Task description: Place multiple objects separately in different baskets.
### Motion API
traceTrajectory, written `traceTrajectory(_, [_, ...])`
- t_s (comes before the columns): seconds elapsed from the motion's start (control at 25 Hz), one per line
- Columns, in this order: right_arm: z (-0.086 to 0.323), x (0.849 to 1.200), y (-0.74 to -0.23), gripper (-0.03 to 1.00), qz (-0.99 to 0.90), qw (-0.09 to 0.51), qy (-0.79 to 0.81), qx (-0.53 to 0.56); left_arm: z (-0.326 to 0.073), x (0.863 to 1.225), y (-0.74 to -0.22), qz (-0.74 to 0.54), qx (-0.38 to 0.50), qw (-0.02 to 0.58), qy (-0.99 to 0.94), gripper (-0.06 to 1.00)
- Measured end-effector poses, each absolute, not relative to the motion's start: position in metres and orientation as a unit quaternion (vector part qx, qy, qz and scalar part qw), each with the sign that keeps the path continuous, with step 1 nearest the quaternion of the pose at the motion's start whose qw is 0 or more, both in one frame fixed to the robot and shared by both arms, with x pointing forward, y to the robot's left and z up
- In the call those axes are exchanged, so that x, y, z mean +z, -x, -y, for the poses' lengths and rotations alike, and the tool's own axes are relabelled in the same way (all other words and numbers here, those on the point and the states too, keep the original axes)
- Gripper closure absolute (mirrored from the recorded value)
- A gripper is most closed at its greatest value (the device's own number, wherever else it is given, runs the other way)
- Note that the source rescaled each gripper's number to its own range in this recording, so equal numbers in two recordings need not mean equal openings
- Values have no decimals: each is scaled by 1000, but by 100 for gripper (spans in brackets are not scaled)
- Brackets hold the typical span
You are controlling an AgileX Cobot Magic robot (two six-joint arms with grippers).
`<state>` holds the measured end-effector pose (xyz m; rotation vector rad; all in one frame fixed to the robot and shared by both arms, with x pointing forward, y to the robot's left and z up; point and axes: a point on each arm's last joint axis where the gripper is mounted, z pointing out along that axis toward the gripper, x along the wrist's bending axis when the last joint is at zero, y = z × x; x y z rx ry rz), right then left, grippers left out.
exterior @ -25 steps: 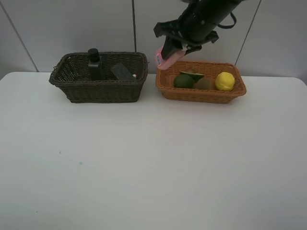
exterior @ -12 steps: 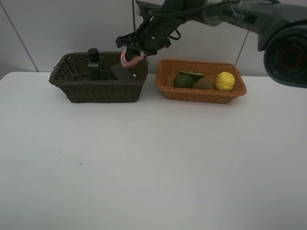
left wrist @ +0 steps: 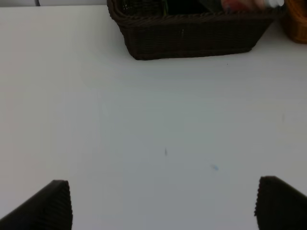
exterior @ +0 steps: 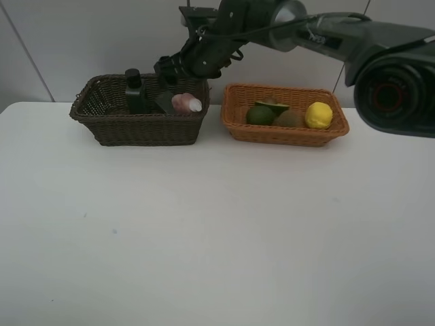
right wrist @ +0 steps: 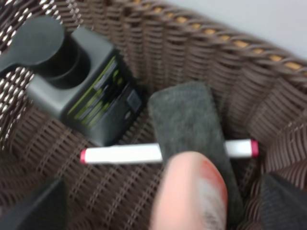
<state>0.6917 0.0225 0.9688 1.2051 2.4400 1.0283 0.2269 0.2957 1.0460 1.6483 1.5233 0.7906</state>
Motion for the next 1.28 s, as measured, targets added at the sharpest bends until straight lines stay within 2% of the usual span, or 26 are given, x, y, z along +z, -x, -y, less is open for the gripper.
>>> traceTrajectory(0.2, [-17,981,-682,-3,-850,95,-410,318,-296,1046,-227,-594,308,372,-643,-6])
traceTrajectory(0.44, [22,1040,-673,-3,-854,102,-428,279,-296,1046,-227,-594,308,372,-643,-6])
traceTrajectory(0.64, [94,1059,-688,-3,-837,123,-497,196,-296,1046,-227,-594,308,372,-643,-6])
traceTrajectory(0.92, [228,1070,-721,-3,-742,134,-628,190,-296,1046,-227,-594,308,372,-643,-6])
traceTrajectory(1.04, [273,1081,-712,-3,-703,123,-671,199,-296,1046,-227,-594,308,372,-643,-6])
traceTrajectory(1.28, [326,1076,-662,-3,-673,106,-719,133,-296,1046,-227,-594,308,372,-643,-6])
